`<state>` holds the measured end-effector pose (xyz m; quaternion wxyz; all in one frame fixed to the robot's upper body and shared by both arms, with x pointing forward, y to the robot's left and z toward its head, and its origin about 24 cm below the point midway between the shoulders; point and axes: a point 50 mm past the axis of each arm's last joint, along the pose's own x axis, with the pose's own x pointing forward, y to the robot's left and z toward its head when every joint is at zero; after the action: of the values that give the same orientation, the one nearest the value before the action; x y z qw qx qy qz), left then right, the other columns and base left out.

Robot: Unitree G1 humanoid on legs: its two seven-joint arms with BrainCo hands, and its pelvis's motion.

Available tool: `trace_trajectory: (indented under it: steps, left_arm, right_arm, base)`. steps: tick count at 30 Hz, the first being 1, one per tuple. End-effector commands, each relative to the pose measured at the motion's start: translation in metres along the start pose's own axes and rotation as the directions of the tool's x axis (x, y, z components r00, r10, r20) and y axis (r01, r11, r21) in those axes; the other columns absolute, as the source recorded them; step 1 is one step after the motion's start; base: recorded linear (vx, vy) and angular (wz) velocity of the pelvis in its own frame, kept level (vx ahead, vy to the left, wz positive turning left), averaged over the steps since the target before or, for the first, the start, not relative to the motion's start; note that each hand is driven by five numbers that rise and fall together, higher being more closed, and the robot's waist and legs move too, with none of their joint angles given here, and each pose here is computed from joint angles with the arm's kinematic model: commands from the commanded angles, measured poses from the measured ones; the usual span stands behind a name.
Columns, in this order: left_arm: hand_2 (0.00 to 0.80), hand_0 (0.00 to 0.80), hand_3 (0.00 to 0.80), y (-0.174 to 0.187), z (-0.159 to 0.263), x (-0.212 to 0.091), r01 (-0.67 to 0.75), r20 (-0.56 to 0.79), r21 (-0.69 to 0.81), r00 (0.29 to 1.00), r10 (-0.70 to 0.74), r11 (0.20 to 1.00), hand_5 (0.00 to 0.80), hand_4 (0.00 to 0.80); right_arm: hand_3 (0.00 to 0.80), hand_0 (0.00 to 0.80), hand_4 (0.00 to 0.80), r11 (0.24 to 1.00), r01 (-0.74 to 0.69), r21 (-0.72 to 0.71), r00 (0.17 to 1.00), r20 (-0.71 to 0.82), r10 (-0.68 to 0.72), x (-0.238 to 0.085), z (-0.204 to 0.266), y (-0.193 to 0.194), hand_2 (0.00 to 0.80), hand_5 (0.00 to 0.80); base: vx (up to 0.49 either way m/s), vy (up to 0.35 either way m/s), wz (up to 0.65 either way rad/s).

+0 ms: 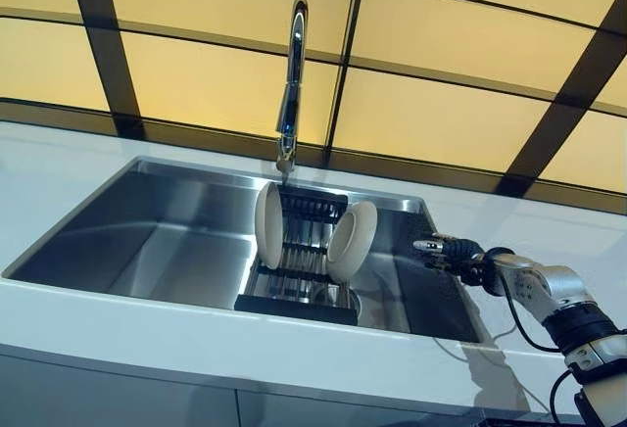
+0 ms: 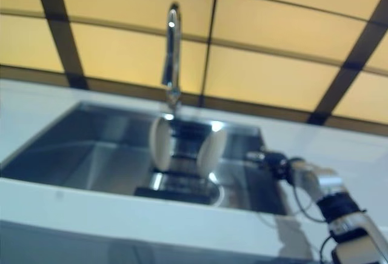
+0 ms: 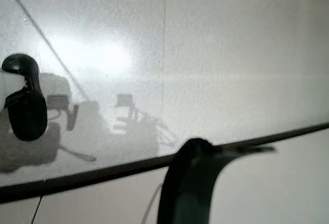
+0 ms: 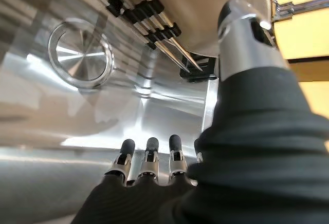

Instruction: Take plates into dishwasher

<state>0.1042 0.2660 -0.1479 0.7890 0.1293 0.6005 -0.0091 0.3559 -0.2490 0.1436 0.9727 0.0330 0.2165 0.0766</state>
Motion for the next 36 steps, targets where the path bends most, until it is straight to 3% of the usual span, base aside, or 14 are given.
trace_trajectory:
  steps: [1, 15, 36]
  left_arm:
    - [0.000, 0.000, 0.000, 0.004, -0.002, 0.000, -0.016, -0.023, 0.049, 1.000, 0.017, 0.999, 0.000, 0.000]
    - [0.000, 0.000, 0.000, 0.002, -0.004, 0.000, -0.016, -0.025, 0.052, 1.000, 0.017, 0.999, 0.000, 0.000]
    - [0.000, 0.000, 0.000, 0.002, 0.002, 0.001, -0.037, -0.001, 0.016, 0.999, 0.037, 0.999, 0.000, 0.000]
  right_arm:
    - [0.000, 0.000, 0.000, 0.994, -0.046, 0.103, 0.994, 0.103, 0.035, -0.002, 0.036, 0.009, 0.000, 0.000]
    - [0.000, 0.000, 0.000, 0.986, -0.090, 0.139, 0.990, 0.124, 0.073, -0.003, 0.045, 0.019, 0.000, 0.000]
    - [0.000, 0.000, 0.000, 0.999, -0.035, 0.021, 0.987, 0.158, 0.031, 0.004, 0.060, 0.031, 0.000, 0.000]
  base:
    - [0.000, 0.000, 0.00]
    - [0.000, 0.000, 0.00]
    - [-0.005, 0.005, 0.00]
